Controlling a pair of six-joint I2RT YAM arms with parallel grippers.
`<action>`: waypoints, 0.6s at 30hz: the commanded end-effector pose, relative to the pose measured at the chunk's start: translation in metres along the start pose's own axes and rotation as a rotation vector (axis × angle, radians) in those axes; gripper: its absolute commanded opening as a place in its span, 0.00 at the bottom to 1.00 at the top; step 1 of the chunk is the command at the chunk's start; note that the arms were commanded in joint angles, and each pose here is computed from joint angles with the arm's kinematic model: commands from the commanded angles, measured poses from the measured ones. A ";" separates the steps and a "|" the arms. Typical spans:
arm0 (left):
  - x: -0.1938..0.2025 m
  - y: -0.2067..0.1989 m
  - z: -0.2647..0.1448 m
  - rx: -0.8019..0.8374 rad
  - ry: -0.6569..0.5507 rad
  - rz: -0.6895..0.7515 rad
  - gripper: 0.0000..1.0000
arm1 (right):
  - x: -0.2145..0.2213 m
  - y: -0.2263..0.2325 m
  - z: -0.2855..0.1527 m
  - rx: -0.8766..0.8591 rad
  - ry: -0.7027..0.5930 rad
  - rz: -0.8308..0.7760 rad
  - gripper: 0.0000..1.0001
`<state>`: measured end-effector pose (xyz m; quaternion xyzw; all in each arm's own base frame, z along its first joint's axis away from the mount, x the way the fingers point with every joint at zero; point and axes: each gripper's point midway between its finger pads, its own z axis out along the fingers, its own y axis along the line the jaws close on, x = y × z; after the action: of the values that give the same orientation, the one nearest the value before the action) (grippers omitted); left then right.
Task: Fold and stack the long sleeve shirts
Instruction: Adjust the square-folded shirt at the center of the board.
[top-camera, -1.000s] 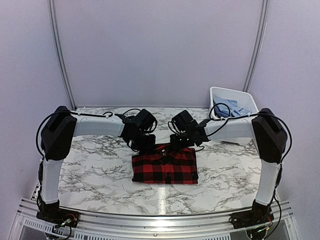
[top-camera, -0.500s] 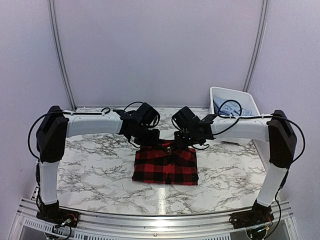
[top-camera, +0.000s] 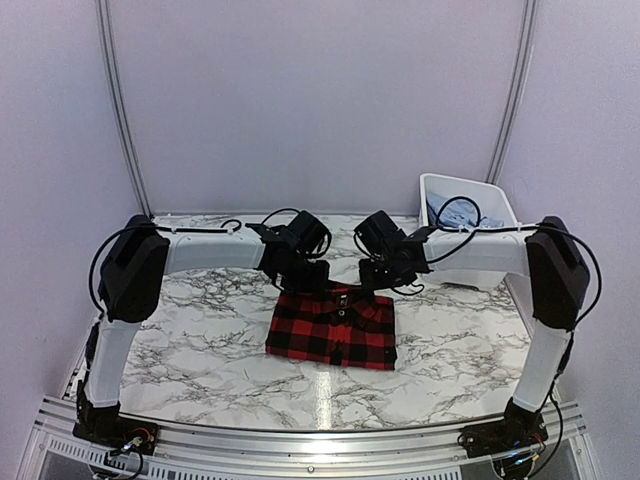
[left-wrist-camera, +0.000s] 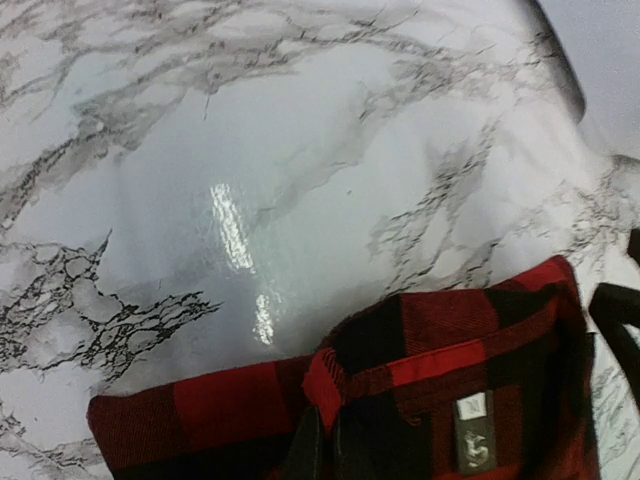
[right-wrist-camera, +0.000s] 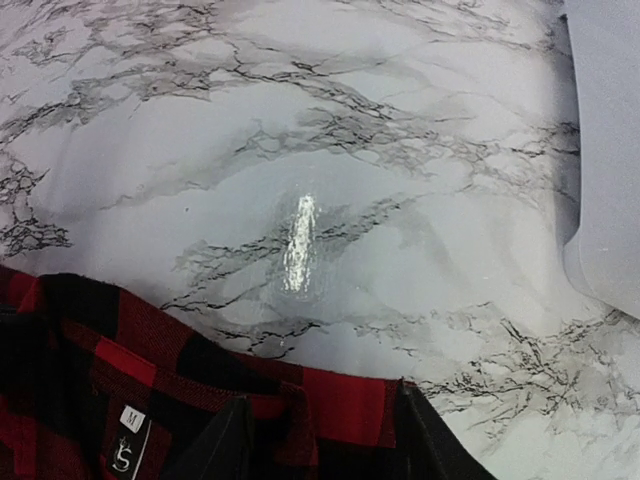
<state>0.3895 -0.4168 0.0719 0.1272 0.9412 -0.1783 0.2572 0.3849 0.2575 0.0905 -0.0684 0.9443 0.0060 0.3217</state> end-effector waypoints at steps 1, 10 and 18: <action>0.005 0.009 0.014 -0.018 0.031 0.004 0.00 | -0.022 0.011 -0.026 -0.102 -0.071 0.034 0.46; 0.003 0.008 0.017 -0.012 0.029 -0.005 0.00 | 0.029 -0.008 -0.029 -0.244 -0.024 0.122 0.38; 0.003 0.009 0.019 -0.012 0.031 -0.012 0.00 | 0.057 -0.023 -0.003 -0.256 0.043 0.186 0.32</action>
<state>0.3933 -0.4122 0.0444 0.1235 0.9495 -0.1641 0.2374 0.3287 0.2216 0.0556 -0.0414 0.9529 0.1184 0.2761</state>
